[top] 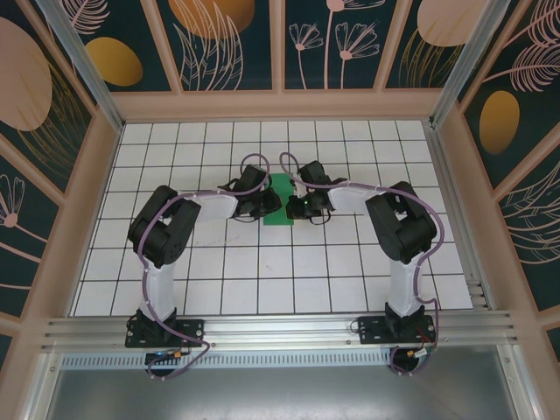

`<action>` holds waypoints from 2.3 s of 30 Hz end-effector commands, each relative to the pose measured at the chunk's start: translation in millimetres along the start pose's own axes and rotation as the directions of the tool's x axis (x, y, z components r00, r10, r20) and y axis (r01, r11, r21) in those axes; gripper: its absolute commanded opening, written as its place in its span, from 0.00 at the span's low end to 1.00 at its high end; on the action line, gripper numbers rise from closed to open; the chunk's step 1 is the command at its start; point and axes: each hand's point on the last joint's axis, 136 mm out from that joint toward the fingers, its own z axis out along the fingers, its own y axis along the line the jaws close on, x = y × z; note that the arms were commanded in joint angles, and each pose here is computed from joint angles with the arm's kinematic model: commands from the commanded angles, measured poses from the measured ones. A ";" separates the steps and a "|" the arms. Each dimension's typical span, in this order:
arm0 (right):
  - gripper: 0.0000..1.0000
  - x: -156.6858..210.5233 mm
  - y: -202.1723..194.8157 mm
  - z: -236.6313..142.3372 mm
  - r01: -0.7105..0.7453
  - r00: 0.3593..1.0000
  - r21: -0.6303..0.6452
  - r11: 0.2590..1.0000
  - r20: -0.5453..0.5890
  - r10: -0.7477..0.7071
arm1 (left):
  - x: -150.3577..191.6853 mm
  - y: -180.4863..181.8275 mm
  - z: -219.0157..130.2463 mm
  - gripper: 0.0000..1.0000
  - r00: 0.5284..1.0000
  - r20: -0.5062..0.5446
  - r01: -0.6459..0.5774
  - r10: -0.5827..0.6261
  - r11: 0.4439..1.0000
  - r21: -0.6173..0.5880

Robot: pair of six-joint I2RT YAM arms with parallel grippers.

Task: Fold a paper plane with a square sheet of paper (pick it up from the middle)
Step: Fold the triangle a second time at the center of the table, then turn over the paper at the center of the table.

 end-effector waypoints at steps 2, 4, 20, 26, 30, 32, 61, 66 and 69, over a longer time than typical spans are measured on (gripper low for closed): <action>0.08 82.7 -61.6 24.5 -0.018 0.970 0.226 0.974 -0.231 0.072 | -17.3 24.6 5.7 0.18 0.999 0.045 -0.007 0.012 0.993 -0.117; 0.08 84.1 -63.0 24.6 -0.015 0.970 0.232 0.973 -0.234 0.071 | -20.4 26.9 6.2 0.19 0.999 0.049 -0.006 0.012 0.992 -0.128; 0.08 89.6 -68.0 24.6 -0.008 0.969 0.249 0.968 -0.237 0.069 | -52.8 46.0 3.4 0.22 0.996 0.087 0.020 -0.006 0.985 -0.169; 0.07 80.7 -62.7 22.0 -0.008 0.976 0.235 0.972 -0.211 0.059 | -69.7 55.1 -2.6 0.23 0.993 0.114 0.019 0.004 0.981 -0.196; 0.09 53.6 -44.4 13.9 -0.022 0.988 0.186 0.982 -0.143 0.049 | -90.1 54.0 -18.6 0.25 0.986 0.164 0.003 0.033 0.978 -0.211; 0.10 33.8 -28.1 6.1 -0.025 0.995 0.138 0.990 -0.092 0.038 | -98.1 49.9 -28.6 0.26 0.982 0.185 -0.004 0.042 0.979 -0.202; 0.36 -67.3 -3.6 -24.4 -0.104 0.982 -0.082 0.991 0.150 0.115 | -27.1 4.1 -59.2 0.53 0.995 0.044 0.070 -0.085 0.960 0.272; 0.31 -66.8 -0.5 -17.8 -0.092 0.985 -0.128 0.987 0.131 0.109 | -23.0 7.2 -56.7 0.53 0.995 0.030 0.088 -0.100 0.958 0.274; 0.28 -64.6 0.6 -14.0 -0.092 0.987 -0.148 0.985 0.115 0.109 | -21.6 8.0 -55.6 0.53 0.994 0.024 0.094 -0.105 0.956 0.276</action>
